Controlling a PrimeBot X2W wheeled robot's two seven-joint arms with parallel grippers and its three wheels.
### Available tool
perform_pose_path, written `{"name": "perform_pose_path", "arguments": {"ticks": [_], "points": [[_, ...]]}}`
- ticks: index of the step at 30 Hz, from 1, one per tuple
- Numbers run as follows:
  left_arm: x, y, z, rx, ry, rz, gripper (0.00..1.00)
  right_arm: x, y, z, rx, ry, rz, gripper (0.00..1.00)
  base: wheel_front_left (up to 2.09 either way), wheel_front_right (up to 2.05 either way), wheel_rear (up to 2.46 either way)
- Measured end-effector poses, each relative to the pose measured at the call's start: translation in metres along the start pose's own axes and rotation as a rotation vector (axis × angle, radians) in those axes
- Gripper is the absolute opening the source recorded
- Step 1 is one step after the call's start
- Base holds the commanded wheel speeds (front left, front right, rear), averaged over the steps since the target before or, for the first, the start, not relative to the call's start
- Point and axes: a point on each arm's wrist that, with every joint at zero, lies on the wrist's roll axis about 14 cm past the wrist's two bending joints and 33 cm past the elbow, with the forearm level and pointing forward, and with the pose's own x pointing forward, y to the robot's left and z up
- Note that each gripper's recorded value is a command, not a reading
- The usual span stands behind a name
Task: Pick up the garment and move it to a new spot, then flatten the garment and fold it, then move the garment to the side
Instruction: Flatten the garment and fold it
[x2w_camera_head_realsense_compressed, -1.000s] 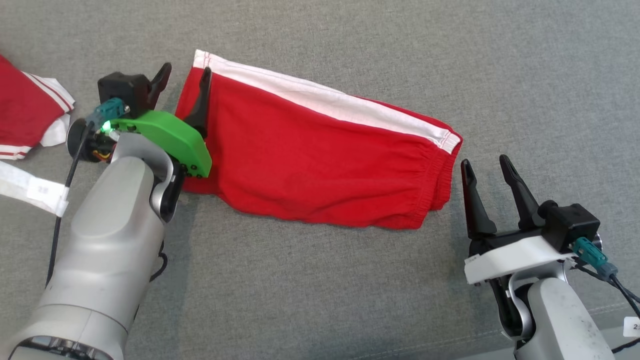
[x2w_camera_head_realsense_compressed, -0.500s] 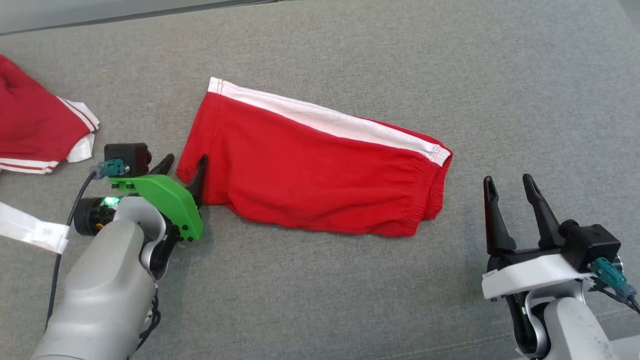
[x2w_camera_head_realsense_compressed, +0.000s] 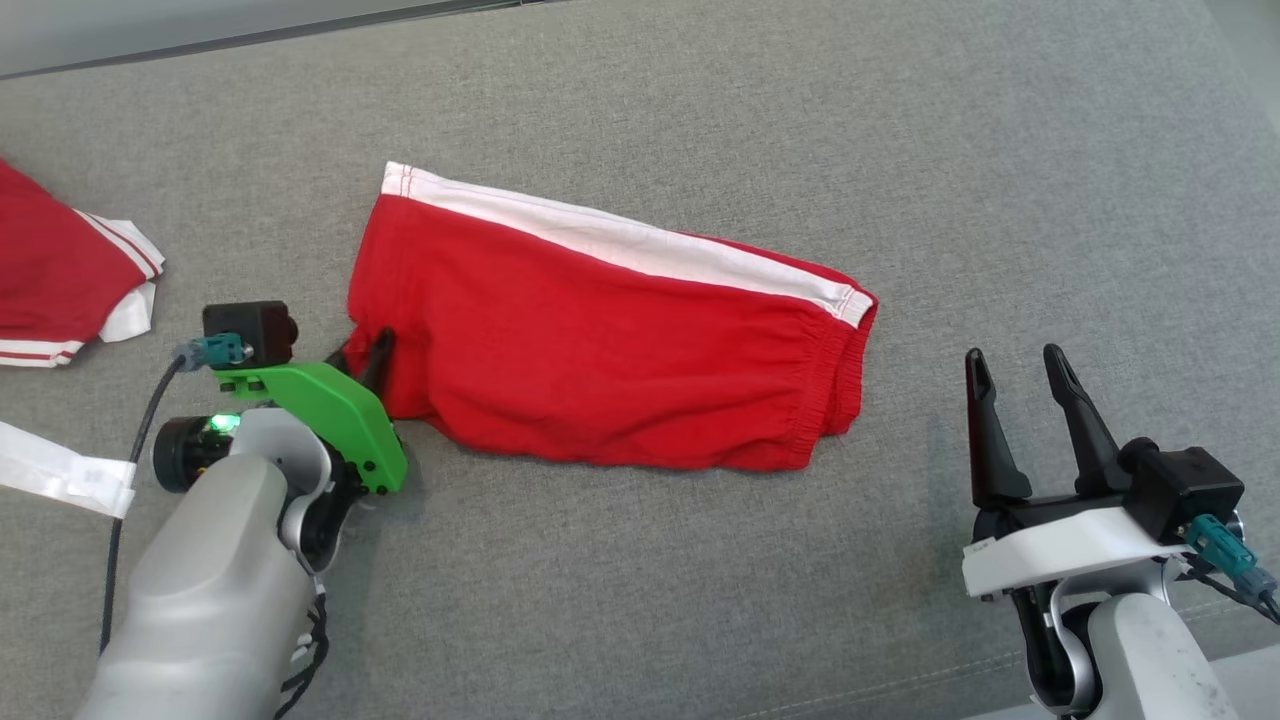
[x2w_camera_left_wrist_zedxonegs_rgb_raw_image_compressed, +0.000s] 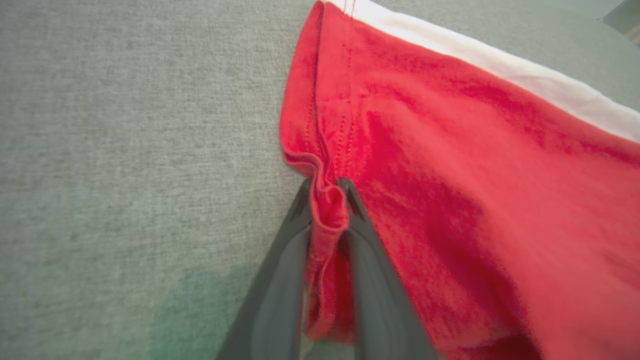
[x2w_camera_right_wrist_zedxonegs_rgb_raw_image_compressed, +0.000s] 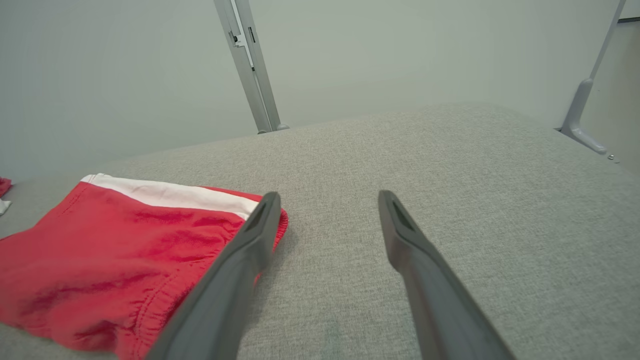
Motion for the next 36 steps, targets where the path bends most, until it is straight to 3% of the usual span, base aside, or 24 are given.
{"name": "perform_pose_path", "arguments": {"ticks": [12,25,33,34,35,36], "points": [[-0.031,-0.009,0.015,-0.012,-0.137,-0.025,0.00,-0.001,0.007,0.005,0.015,-0.016,0.019,1.00,0.00,0.00,0.00],[-0.100,0.001,-0.003,-0.157,-0.231,0.104,0.00,0.002,0.029,-0.009,0.018,0.027,0.082,1.00,0.00,0.00,0.00],[-0.118,0.007,-0.016,-0.201,-0.251,0.162,0.00,0.002,0.041,-0.016,0.015,0.050,0.116,1.00,0.00,0.00,0.00],[-0.119,0.009,-0.016,-0.192,-0.261,0.170,0.10,0.002,0.042,-0.017,0.014,0.051,0.119,1.00,0.00,0.00,0.00],[-0.120,0.011,-0.015,-0.181,-0.272,0.178,0.47,0.002,0.043,-0.017,0.009,0.052,0.123,1.00,0.00,0.00,0.00],[-0.121,0.012,-0.014,-0.173,-0.282,0.184,0.93,0.002,0.044,-0.016,0.006,0.053,0.126,1.00,0.00,0.00,0.00]]}}
